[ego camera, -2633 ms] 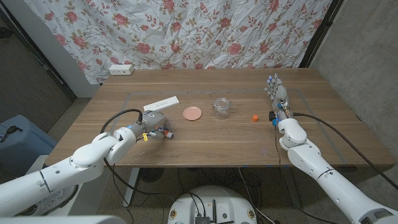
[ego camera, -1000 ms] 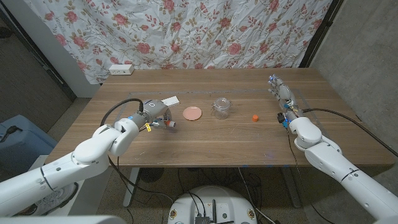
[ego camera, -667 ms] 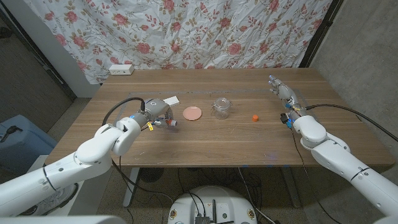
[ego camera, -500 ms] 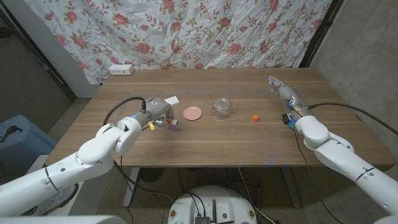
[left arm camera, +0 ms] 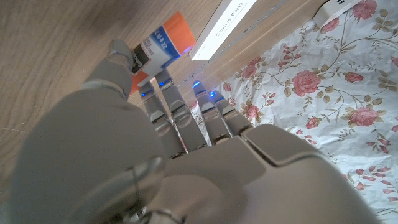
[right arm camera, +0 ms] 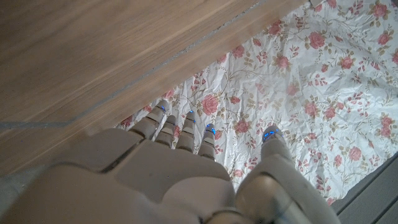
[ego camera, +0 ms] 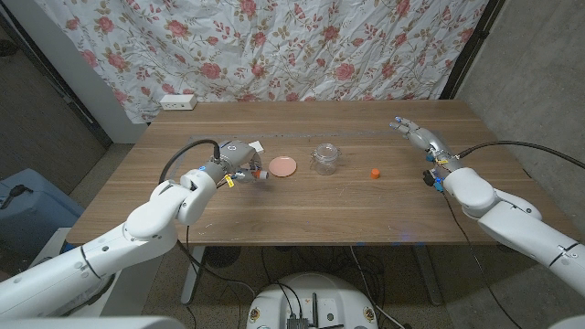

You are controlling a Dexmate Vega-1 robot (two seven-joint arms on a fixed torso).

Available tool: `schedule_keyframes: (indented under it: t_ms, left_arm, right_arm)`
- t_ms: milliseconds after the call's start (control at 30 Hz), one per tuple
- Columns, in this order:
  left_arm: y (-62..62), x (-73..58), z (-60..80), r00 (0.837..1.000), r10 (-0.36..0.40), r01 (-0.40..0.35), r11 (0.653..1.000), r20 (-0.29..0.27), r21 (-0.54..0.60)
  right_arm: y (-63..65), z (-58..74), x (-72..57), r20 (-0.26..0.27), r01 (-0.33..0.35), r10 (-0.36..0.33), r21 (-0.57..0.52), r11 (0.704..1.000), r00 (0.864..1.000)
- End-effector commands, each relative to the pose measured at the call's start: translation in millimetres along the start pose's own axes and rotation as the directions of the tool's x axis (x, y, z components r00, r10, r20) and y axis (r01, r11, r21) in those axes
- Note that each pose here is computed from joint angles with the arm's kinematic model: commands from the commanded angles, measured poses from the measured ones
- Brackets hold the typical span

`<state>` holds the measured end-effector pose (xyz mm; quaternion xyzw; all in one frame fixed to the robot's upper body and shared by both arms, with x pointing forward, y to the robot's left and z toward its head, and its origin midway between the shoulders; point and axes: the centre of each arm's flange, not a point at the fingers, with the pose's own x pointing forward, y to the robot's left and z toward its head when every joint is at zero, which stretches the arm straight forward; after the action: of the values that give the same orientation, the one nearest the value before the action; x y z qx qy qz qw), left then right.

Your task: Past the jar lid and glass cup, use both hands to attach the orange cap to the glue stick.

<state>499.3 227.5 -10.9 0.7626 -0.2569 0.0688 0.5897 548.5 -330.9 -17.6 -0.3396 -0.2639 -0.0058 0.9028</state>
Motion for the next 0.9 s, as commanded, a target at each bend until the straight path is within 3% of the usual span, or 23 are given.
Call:
schedule_keyframes:
  t_ms: [33,433,600,900]
  left_arm:
    - [3.4,7.8,10.1,0.999,0.032,-0.032,0.998,-0.011,-0.059]
    - [0.4,9.5,18.1,0.999,0.043,-0.046,0.992,-0.032,-0.118]
    - [-0.3,10.9,19.0,0.996,0.051,-0.063,0.986,-0.077,-0.154]
    - [0.9,19.4,22.1,0.993,0.078,-0.094,0.976,-0.09,-0.197]
  right_arm:
    - [-4.0,5.2,-3.0,-0.091,-0.1,0.083,-0.21,0.973,0.992]
    - [-9.6,22.6,-10.1,-0.123,-0.154,0.115,-0.381,0.912,0.986]
    - [-7.5,31.7,-11.0,-0.135,-0.177,0.128,-0.466,0.867,0.982]
    - [-4.3,45.1,-7.8,-0.149,-0.206,0.146,-0.598,0.774,0.978]
